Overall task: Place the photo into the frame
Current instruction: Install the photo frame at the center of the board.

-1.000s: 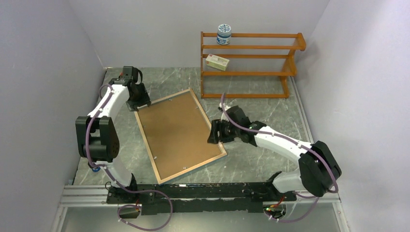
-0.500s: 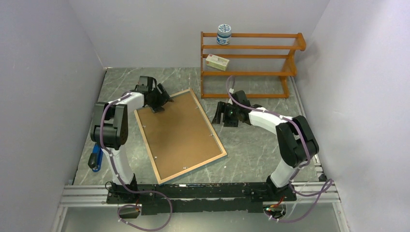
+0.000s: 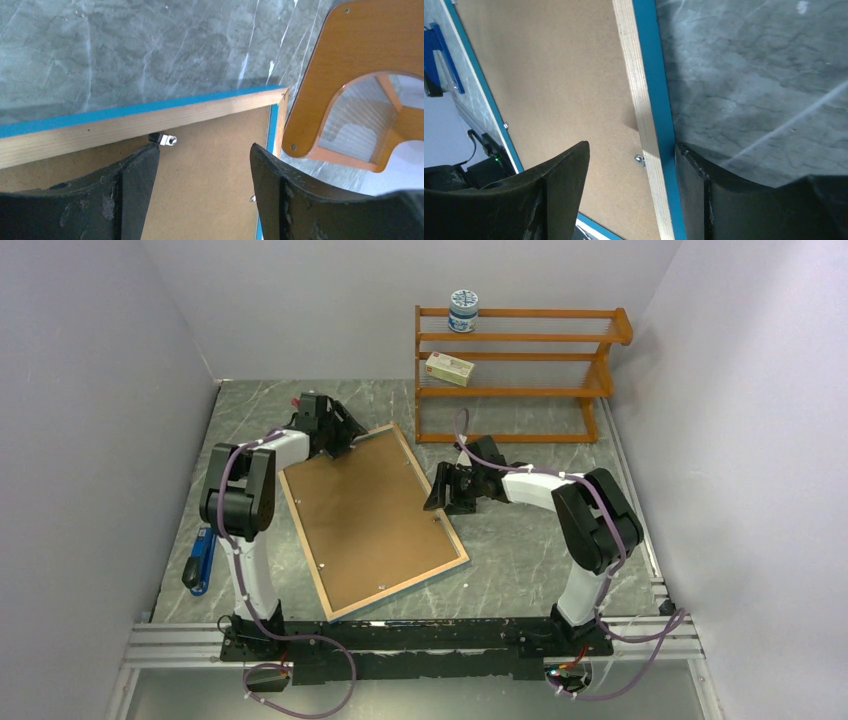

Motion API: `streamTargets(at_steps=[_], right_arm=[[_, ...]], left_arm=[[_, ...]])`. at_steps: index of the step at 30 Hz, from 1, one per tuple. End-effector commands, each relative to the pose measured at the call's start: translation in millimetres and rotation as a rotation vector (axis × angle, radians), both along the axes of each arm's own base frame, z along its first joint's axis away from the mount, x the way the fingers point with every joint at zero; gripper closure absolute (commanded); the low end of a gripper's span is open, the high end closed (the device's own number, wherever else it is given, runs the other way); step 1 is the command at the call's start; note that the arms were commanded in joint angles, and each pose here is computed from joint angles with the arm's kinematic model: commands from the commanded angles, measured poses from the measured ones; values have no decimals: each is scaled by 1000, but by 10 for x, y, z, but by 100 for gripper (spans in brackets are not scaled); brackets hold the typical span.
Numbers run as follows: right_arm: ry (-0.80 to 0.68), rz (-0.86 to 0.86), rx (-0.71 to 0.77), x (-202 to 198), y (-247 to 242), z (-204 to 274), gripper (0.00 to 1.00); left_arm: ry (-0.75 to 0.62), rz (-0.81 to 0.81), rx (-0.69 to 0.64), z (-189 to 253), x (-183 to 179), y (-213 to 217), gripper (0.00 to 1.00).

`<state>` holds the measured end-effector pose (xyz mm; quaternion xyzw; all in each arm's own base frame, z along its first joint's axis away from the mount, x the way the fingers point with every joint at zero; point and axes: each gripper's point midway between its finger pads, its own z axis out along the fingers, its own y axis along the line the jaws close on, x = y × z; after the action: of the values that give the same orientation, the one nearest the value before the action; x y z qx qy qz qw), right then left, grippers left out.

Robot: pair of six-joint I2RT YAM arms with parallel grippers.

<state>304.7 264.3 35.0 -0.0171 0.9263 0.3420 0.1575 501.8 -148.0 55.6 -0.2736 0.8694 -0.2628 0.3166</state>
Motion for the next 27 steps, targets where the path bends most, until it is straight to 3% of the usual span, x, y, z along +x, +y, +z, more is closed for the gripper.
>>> streamTargets(at_steps=[1, 8, 15, 24, 27], right_arm=[[6, 49, 66, -104, 194, 46, 35], [18, 55, 76, -175, 201, 26, 37], [17, 61, 70, -186, 194, 31, 37], [10, 78, 61, -176, 195, 37, 38], [-18, 72, 26, -111, 159, 64, 38]], left_arm=[[32, 99, 10, -280, 25, 63, 28], [45, 124, 83, -396, 11, 45, 30], [-33, 97, 159, -391, 84, 28, 32], [-162, -88, 61, -330, 176, -314, 34], [-139, -50, 89, -325, 168, -233, 34]])
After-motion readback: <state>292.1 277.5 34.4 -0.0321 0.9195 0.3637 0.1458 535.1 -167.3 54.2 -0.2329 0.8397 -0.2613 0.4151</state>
